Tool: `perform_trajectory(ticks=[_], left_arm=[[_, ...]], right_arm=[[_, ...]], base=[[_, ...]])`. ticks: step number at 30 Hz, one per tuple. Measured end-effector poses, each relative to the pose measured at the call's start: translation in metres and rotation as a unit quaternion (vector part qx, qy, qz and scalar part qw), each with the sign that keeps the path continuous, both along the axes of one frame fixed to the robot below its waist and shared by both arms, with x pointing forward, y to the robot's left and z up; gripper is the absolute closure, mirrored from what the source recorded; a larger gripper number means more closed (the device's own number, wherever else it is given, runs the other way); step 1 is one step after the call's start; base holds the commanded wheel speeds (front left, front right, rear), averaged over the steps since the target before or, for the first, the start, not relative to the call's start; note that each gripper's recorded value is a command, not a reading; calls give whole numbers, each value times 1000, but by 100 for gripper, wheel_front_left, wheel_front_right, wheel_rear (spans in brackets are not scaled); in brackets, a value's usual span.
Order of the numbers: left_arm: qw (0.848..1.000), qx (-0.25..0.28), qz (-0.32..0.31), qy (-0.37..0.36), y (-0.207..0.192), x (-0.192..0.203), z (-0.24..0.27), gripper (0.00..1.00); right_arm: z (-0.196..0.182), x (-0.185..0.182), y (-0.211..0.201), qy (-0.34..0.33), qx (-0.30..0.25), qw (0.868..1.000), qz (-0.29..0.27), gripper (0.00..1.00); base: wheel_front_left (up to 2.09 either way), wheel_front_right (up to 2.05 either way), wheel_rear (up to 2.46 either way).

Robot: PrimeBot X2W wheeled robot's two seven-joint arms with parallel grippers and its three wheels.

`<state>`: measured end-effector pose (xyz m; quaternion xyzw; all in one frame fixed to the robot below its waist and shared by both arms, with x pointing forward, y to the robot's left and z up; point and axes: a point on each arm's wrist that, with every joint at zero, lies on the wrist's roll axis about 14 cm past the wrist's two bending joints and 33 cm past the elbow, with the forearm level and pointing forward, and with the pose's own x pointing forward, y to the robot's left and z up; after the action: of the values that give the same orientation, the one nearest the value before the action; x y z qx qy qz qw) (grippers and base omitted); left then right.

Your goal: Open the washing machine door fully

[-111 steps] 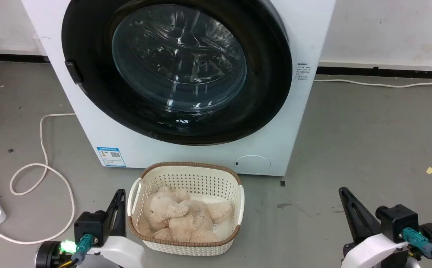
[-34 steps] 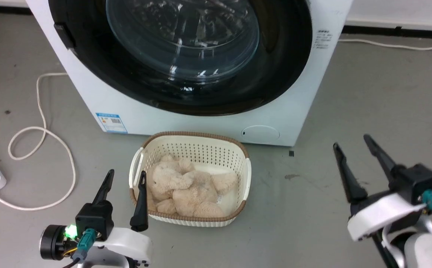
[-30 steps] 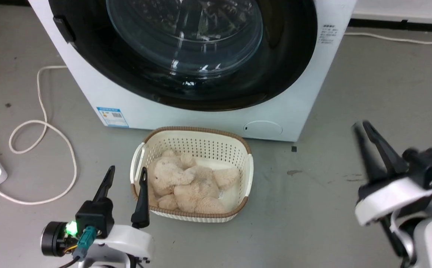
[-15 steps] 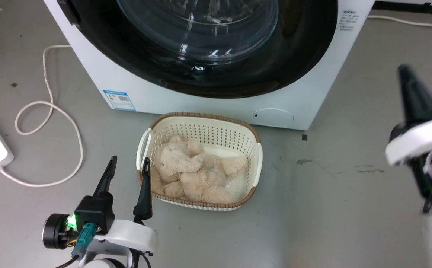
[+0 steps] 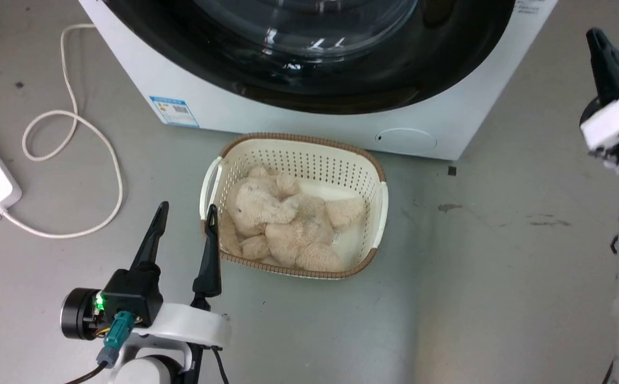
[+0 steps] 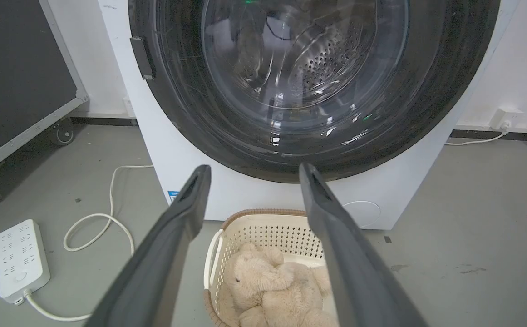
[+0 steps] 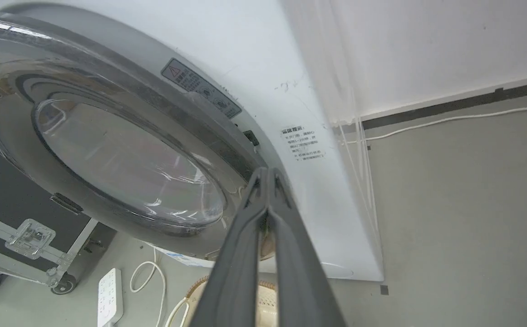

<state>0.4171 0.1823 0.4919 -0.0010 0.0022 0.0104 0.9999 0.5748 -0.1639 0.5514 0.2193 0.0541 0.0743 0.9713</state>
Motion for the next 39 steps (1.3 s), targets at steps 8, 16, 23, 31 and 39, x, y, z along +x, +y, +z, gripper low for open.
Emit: perform_trajectory(ticks=[8, 16, 23, 31, 39], left_arm=[[1000, -1, 3, -7, 3, 6, 0, 0], [1000, 1, 8, -3, 6, 8, -8, 0], [1000, 0, 8, -10, 7, 15, -7, 0], [1000, -1, 9, -11, 7, 19, -12, 0], [1000, -1, 11, -22, 8, 23, -10, 0]], right_arm=[[-23, 29, 8, 82, 103, 991, 18, 100], [-25, 56, 21, 122, 157, 979, 43, 100], [-22, 79, 33, 140, 197, 968, 64, 100], [-27, 97, 50, 178, 246, 948, 95, 100], [-31, 109, 59, 207, 288, 927, 119, 100]], base=[[0, 0, 0], [0, 0, 0], [0, 0, 0], [0, 0, 0], [0, 0, 0]])
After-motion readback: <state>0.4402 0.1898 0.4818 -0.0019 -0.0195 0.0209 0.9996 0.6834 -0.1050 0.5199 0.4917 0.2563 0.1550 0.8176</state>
